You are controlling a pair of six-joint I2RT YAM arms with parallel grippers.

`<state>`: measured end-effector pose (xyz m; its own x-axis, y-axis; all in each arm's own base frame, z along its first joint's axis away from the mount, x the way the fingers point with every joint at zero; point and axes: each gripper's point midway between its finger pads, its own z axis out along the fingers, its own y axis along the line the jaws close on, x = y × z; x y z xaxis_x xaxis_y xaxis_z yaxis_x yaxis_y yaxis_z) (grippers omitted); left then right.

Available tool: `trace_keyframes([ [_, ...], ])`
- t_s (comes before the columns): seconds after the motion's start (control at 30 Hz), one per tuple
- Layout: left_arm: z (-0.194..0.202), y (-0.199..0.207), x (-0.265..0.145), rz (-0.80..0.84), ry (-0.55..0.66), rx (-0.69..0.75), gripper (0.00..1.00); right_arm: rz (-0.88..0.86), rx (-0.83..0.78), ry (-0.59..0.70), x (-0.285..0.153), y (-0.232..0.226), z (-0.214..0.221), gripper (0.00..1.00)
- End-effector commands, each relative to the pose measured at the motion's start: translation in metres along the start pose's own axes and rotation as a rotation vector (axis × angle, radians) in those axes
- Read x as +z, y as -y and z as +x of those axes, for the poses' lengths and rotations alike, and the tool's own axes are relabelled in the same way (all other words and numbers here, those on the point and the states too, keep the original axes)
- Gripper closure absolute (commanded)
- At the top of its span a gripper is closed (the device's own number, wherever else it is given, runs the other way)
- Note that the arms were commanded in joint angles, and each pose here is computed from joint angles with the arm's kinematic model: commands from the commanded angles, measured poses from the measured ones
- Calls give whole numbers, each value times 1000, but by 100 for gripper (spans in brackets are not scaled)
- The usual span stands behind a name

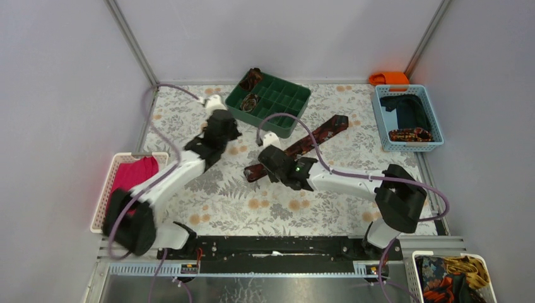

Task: Roll the ties
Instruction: Roll the tie at the center of the board.

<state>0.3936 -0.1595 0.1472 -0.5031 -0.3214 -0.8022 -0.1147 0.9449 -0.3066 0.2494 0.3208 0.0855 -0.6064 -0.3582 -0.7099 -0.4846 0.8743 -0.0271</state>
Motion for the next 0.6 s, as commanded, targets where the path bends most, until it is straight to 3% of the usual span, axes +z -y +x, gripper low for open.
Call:
trace_keyframes([
  [0.0,-51,-23,-79,-37,195,-150,100,37,-125,21,-11,-5,-24,65],
  [0.23,-80,-55,-165,4,366,-252,97,49,-284,-6,11,-47,-34,52],
  [0.57,-86,-53,-176,21,363,-233,98,32,-364,-44,44,-84,-31,39],
])
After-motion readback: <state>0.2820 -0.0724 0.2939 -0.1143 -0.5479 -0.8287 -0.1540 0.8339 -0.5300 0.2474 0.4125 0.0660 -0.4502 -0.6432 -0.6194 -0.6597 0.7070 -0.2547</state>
